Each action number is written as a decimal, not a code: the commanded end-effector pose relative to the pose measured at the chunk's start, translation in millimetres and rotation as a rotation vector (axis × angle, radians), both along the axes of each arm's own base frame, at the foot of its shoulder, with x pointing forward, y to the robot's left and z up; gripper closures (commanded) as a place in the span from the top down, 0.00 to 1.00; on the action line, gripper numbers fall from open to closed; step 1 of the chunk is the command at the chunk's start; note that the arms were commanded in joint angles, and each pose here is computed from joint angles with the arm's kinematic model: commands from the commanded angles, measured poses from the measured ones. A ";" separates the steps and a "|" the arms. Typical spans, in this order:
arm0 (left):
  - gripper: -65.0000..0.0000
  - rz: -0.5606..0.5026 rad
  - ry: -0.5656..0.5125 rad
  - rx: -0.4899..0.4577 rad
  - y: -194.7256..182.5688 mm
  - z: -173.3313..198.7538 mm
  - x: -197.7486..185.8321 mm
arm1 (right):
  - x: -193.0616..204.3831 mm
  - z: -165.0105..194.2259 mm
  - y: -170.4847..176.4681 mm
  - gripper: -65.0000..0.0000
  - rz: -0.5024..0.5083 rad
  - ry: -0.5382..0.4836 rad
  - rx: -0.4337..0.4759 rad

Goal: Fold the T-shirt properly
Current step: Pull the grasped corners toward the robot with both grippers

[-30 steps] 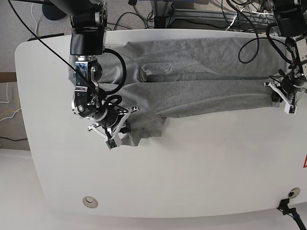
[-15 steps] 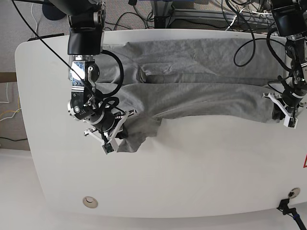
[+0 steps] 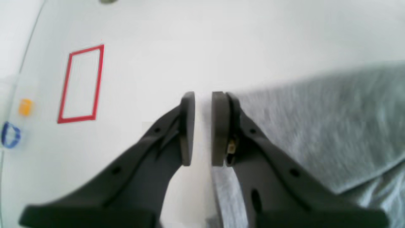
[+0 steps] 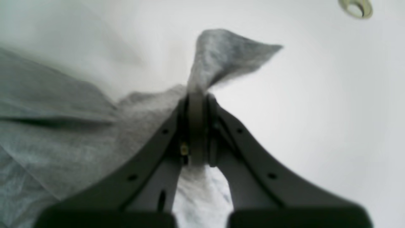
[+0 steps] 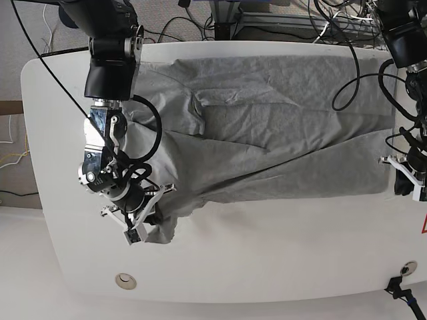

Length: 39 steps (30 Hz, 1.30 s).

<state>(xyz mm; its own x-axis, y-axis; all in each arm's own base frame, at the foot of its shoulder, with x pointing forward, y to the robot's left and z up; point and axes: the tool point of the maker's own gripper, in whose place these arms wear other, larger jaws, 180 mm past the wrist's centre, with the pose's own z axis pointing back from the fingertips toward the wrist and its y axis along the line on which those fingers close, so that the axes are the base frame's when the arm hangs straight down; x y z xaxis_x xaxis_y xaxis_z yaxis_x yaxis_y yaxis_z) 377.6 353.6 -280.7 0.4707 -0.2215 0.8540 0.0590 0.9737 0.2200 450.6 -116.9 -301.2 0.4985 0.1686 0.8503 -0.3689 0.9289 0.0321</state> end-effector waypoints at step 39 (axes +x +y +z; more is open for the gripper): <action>0.94 0.002 0.192 -0.317 -28.4 -124.8 43.0 | -23.6 -24.8 5.6 0.00 0.013 0.031 0.027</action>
<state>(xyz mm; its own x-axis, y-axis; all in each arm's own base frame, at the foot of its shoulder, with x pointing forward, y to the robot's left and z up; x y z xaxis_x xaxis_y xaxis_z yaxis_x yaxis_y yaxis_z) 414.0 314.7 -413.8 0.6448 0.0303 0.7637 0.0887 0.9895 -0.1142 414.9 -112.5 -347.6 0.5807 0.1589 0.7984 -0.3680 0.9261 0.0833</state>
